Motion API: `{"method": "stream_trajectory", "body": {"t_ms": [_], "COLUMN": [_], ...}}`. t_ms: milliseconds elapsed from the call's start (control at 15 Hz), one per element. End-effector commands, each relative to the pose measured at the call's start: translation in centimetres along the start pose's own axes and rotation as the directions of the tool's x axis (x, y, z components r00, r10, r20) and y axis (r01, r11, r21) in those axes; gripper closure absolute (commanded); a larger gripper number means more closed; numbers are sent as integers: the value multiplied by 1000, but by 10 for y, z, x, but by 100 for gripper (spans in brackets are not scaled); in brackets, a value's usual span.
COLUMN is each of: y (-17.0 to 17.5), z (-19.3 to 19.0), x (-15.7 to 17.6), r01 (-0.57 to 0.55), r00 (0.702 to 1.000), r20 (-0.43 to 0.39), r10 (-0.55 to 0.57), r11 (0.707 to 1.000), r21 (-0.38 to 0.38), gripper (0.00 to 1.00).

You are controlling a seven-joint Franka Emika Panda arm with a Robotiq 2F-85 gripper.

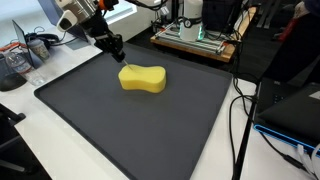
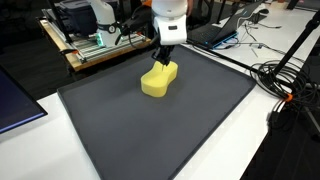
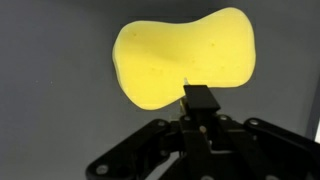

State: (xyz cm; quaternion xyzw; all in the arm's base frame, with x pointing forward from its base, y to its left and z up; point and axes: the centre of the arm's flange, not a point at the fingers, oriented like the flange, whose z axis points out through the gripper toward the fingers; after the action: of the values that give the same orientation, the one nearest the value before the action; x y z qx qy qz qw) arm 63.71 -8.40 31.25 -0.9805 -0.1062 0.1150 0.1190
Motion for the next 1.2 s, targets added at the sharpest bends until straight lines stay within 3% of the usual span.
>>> {"method": "stream_trajectory", "body": {"t_ms": [0, 600, 1133], "y": [16, 27, 33], "z": [1, 11, 19], "x": [-35, -98, -150], "r01": [74, 231, 339], "r00": [994, 946, 851], "r20": [-82, -264, -468], "r10": [-67, -188, -238], "r11": [994, 962, 930], "r21": [81, 143, 144], "gripper": [97, 97, 97]}}
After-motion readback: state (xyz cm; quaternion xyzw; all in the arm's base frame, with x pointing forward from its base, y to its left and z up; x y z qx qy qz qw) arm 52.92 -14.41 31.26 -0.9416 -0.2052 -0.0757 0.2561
